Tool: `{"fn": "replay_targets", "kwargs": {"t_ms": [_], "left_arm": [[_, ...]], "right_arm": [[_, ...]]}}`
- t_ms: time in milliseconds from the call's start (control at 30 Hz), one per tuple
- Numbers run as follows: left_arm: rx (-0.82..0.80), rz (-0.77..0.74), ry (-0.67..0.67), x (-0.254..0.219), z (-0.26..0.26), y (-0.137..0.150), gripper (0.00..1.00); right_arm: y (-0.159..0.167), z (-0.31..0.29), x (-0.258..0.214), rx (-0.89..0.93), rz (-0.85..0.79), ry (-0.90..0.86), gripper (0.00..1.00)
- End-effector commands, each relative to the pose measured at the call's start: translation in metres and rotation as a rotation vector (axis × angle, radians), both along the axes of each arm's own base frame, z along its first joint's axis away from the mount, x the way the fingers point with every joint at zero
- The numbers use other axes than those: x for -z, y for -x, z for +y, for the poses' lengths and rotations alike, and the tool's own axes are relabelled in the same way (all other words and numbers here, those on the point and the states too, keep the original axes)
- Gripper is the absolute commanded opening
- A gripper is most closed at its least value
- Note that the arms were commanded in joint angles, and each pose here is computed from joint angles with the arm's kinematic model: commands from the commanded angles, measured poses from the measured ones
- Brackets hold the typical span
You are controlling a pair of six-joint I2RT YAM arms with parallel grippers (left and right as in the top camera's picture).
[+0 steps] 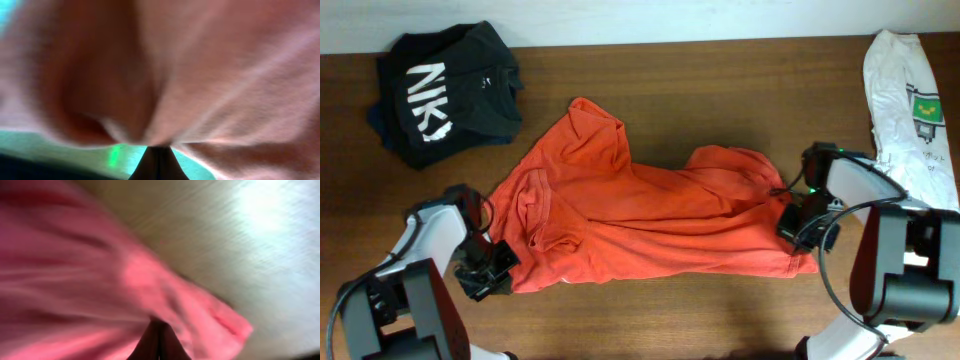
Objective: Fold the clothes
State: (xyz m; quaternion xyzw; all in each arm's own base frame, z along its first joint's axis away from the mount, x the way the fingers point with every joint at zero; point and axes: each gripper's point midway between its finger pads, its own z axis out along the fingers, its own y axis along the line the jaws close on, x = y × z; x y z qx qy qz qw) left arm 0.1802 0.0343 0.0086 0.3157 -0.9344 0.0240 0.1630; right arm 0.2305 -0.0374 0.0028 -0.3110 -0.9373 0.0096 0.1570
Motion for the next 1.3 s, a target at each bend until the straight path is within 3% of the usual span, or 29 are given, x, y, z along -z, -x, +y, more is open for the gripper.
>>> {"fn": "replay_targets", "kwargs": {"t_ms": [0,67,200,233,267,300,333,367,433,467,500,533,600,700,833,967,1067,1267], "left_arm": [[-0.055,0.018,-0.024,-0.004,0.007,0.008,0.01],[-0.059,-0.028,-0.037,-0.012,0.008,0.004,0.01],[-0.062,-0.28,-0.063,-0.054,0.007,-0.017,0.0],[0.0,-0.406,0.001,-0.07,-0.005,-0.029,0.01],[0.067,-0.498,0.053,-0.08,-0.017,-0.04,0.12],[0.131,-0.583,0.099,-0.089,-0.03,-0.053,0.33],[0.181,-0.638,0.119,-0.094,-0.039,-0.064,0.59],[0.213,-0.662,0.12,-0.095,-0.045,-0.07,0.76],[0.268,-0.685,0.132,-0.093,-0.056,-0.08,0.83],[0.322,-0.681,0.15,-0.086,-0.07,-0.087,0.75],[0.356,-0.661,0.155,-0.077,-0.078,-0.089,0.48],[0.376,-0.636,0.152,-0.069,-0.081,-0.09,0.27],[0.386,-0.533,0.134,-0.041,-0.081,-0.088,0.01],[0.38,-0.445,0.132,-0.007,-0.078,-0.089,0.0],[0.359,-0.316,0.034,0.023,-0.056,-0.078,0.0],[0.242,-0.174,-0.018,0.021,-0.04,-0.048,0.0],[0.091,-0.033,-0.154,0.016,-0.017,-0.02,0.01],[0.094,0.024,-0.151,0.012,-0.016,-0.006,0.0]], "right_arm": [[0.008,-0.017,-0.02,0.065,-0.022,0.041,0.04],[0.008,-0.021,-0.036,0.079,-0.071,0.053,0.04],[-0.008,-0.008,-0.08,0.0,-0.299,-0.011,0.06],[-0.016,0.005,-0.091,-0.047,-0.382,-0.089,0.36],[-0.025,0.018,-0.098,-0.082,-0.447,-0.166,0.49],[-0.032,0.027,-0.101,-0.104,-0.487,-0.215,0.59],[-0.038,0.032,-0.102,-0.13,-0.515,-0.238,0.63],[-0.044,0.036,-0.101,-0.149,-0.529,-0.237,0.59],[-0.052,0.047,-0.098,-0.199,-0.547,-0.243,0.33],[-0.058,0.058,-0.095,-0.247,-0.553,-0.242,0.18],[-0.061,0.065,-0.092,-0.28,-0.555,-0.24,0.07],[-0.064,0.07,-0.089,-0.3,-0.551,-0.234,0.04],[-0.066,0.08,-0.074,-0.337,-0.515,-0.23,0.04],[-0.07,0.086,-0.048,-0.359,-0.459,-0.236,0.04],[-0.065,0.083,-0.014,-0.348,-0.352,-0.233,0.04],[-0.046,0.054,0.004,-0.27,-0.21,-0.063,0.04],[-0.039,0.052,0.003,-0.254,-0.178,-0.051,0.04],[-0.031,0.052,-0.001,-0.245,-0.15,-0.057,0.04]]}}
